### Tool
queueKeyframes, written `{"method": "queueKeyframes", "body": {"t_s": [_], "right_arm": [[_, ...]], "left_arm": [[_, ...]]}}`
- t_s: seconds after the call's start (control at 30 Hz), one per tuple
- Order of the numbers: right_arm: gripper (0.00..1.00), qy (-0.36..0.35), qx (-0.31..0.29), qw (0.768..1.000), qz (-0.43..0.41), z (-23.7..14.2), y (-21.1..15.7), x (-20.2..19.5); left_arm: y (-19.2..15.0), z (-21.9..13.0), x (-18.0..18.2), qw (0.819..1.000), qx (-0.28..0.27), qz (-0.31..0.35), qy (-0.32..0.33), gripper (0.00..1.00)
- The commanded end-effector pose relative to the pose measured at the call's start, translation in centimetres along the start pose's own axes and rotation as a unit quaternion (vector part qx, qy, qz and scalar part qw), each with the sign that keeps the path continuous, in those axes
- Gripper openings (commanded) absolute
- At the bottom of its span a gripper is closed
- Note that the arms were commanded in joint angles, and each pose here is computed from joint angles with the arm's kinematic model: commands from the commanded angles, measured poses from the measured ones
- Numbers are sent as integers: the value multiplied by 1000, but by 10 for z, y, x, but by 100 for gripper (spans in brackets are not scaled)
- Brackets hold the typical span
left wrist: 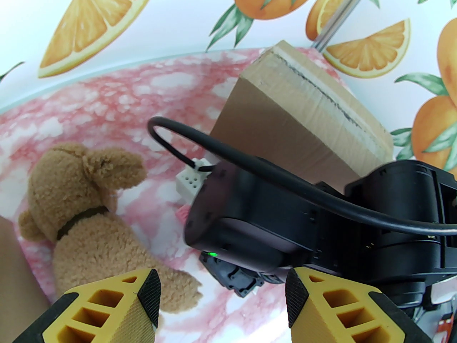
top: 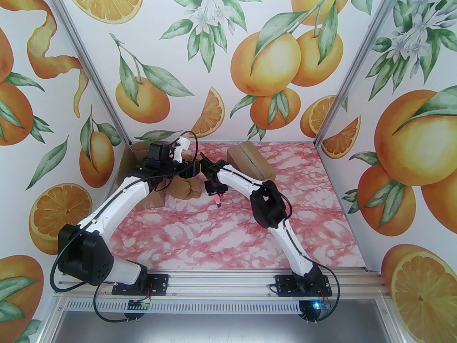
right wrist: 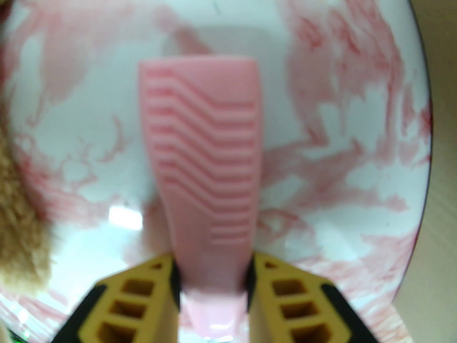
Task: Unpack the express box
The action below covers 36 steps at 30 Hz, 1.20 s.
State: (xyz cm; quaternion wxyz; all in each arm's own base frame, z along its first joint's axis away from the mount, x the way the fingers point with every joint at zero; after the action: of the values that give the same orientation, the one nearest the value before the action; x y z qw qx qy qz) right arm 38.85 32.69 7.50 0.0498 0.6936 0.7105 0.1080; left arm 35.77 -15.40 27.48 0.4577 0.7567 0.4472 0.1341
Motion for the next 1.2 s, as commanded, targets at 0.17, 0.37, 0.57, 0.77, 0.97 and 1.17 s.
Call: {"method": "queueKeyframes", "body": {"t_s": [0.17,0.37,0.57,0.77,0.97,1.17], "right_arm": [[31,97,-121,987,34,-48,19,-6],[31,121,-149,981,-5,-58,8,-12],[32,149,-200,966,-73,-84,-1,-12],[32,182,-242,945,-125,-103,-8,-13],[33,201,-306,921,-133,-124,-3,-17],[33,222,-342,908,-90,-145,15,-18]], "left_arm": [[-9,-2,-2,1000,-5,-6,-10,62],[-7,4,5,999,0,-31,-8,63],[-6,16,11,998,22,-49,-27,64],[-3,25,16,995,37,-71,-54,63],[5,18,4,993,-9,-56,-99,63],[-9,10,-10,987,-28,-46,-151,63]]}}
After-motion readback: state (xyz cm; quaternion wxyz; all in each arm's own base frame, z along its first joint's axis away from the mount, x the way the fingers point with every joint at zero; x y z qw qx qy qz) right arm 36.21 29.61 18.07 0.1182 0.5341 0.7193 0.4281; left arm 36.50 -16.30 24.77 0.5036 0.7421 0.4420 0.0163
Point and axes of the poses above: each hand's point on the last joint's axis, 136 mm out from that joint toward the fingers, its own z axis out along the fingers, its own x axis along the line the jaws close on, y = z × x, the point moved 6 cm from there along -z, back along the fingers, and after that the axes turned 8 degrees about z, right-handed, at the moved point
